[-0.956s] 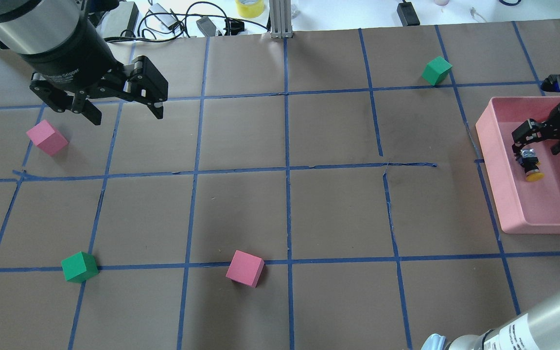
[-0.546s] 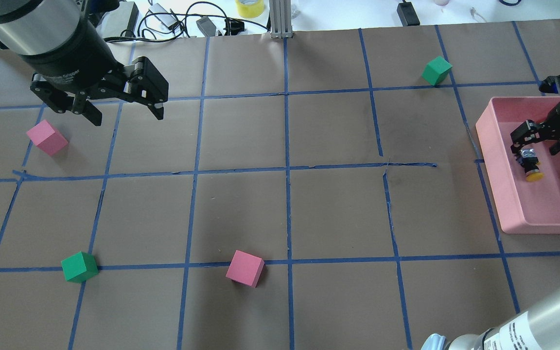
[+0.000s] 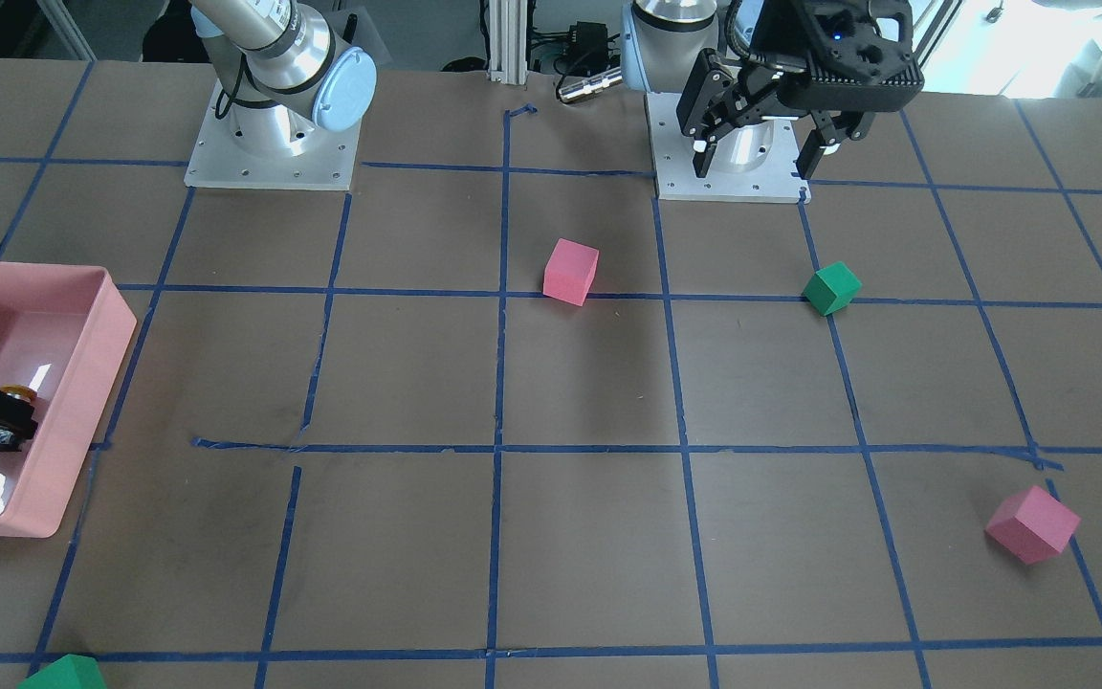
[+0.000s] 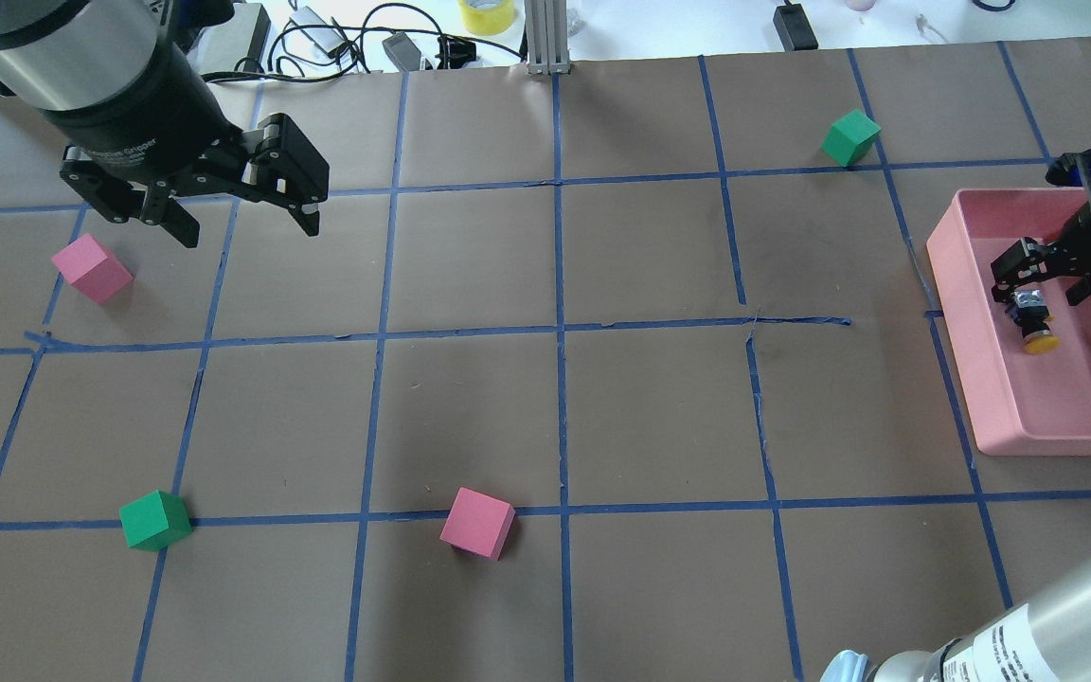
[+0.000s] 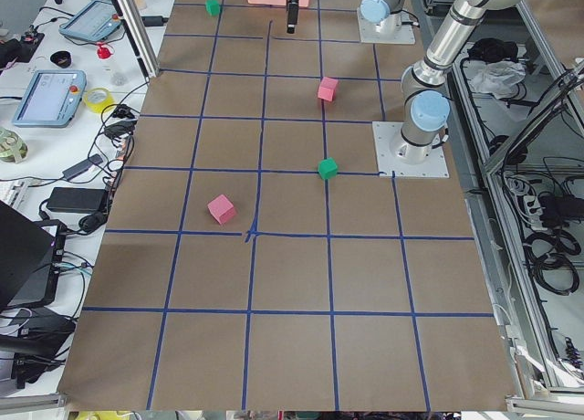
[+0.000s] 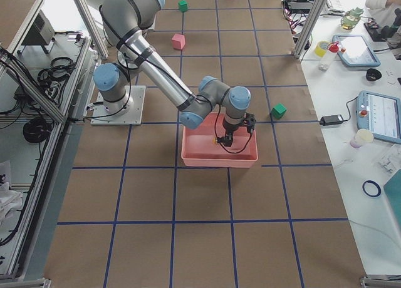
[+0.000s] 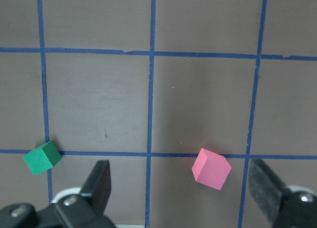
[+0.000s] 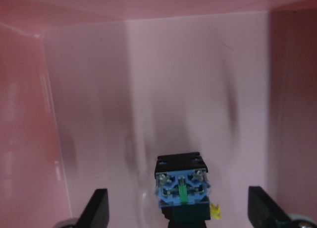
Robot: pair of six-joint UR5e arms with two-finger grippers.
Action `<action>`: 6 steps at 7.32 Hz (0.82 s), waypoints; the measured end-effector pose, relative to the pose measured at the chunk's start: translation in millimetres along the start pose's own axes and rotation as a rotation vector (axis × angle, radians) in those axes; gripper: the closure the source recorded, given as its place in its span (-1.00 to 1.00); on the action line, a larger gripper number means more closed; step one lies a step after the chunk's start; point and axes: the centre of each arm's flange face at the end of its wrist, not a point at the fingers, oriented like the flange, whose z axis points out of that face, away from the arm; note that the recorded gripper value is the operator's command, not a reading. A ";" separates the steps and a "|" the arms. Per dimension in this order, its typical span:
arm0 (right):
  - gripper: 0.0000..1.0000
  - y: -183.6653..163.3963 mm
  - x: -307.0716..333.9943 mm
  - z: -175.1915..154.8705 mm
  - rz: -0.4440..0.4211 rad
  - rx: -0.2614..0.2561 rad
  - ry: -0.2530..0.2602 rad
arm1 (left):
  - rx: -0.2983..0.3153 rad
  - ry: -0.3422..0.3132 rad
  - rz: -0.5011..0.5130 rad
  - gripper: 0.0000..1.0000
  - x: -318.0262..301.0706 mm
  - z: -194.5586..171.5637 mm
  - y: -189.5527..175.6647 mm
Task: Align button upright
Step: 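Close the right gripper on the black switch body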
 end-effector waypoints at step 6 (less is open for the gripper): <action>-0.93 2.9 2.7 3.6 0.000 -0.015 0.035 | 0.000 -0.001 -0.001 -1.00 -0.6 -0.5 0.8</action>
